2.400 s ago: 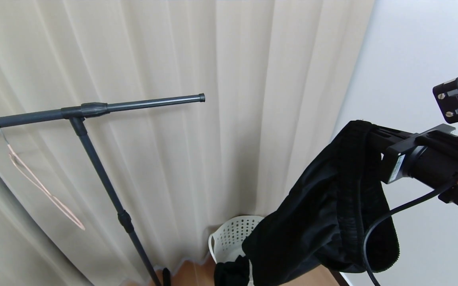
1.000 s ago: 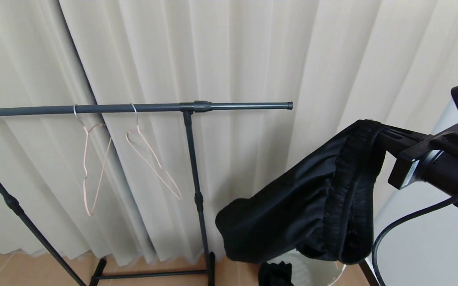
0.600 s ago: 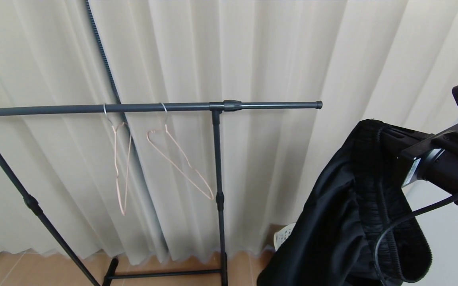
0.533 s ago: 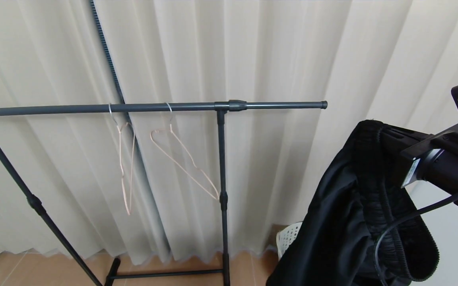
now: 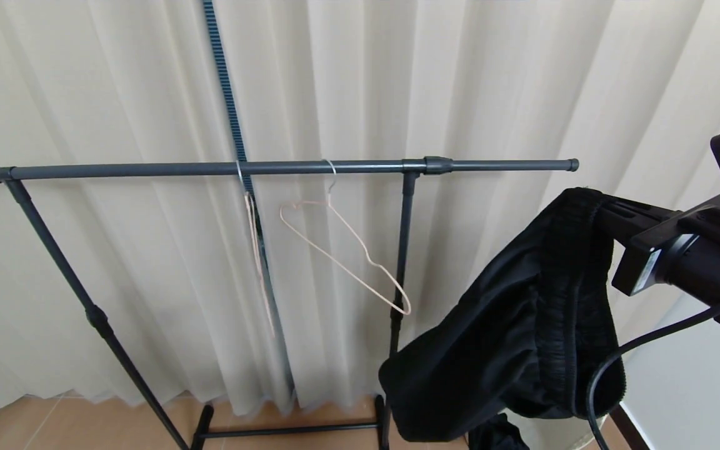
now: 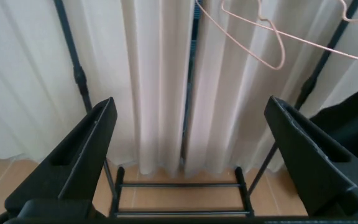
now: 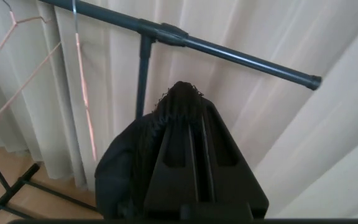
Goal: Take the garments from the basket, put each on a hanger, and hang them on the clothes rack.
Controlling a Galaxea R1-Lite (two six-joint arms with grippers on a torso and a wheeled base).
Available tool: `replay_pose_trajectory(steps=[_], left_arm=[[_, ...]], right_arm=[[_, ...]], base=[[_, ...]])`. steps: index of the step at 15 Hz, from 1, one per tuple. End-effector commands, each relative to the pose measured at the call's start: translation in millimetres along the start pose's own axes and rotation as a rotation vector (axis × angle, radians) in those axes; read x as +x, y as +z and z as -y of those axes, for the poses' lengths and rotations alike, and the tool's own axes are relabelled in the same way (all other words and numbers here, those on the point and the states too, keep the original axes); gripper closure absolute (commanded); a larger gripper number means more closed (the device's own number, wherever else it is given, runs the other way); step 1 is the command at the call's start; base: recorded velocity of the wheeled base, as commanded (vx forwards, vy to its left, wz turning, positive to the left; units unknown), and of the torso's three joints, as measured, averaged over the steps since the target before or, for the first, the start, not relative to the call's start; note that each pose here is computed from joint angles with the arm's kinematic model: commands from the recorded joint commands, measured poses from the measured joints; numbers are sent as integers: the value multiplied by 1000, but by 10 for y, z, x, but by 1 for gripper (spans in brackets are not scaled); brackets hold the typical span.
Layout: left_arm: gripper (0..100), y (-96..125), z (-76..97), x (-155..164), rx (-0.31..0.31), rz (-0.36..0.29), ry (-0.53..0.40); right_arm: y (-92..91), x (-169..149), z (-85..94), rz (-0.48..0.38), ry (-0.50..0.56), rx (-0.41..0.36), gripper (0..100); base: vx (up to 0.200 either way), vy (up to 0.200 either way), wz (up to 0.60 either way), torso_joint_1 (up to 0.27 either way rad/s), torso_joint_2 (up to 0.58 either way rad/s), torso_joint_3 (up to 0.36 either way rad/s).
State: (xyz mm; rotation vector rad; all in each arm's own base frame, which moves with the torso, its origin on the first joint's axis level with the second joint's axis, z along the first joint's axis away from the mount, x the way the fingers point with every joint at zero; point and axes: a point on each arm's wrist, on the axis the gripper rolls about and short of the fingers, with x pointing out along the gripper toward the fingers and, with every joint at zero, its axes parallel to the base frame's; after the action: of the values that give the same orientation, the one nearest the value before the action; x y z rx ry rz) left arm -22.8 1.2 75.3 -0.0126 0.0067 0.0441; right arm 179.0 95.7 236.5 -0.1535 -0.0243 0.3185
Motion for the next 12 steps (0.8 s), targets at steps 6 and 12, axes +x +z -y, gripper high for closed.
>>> replay_pose_trajectory(steps=[6,12], left_arm=[[0,0,0,0,-1,1,0],[0,0,0,0,-1,1,0]], right_arm=[[-10,3,-3,-4,1,-1,100],[7,-19,4,5,-1,1,100]], base=[[-133,67,0,10,2,1],[-200,0,0,0,2,2]])
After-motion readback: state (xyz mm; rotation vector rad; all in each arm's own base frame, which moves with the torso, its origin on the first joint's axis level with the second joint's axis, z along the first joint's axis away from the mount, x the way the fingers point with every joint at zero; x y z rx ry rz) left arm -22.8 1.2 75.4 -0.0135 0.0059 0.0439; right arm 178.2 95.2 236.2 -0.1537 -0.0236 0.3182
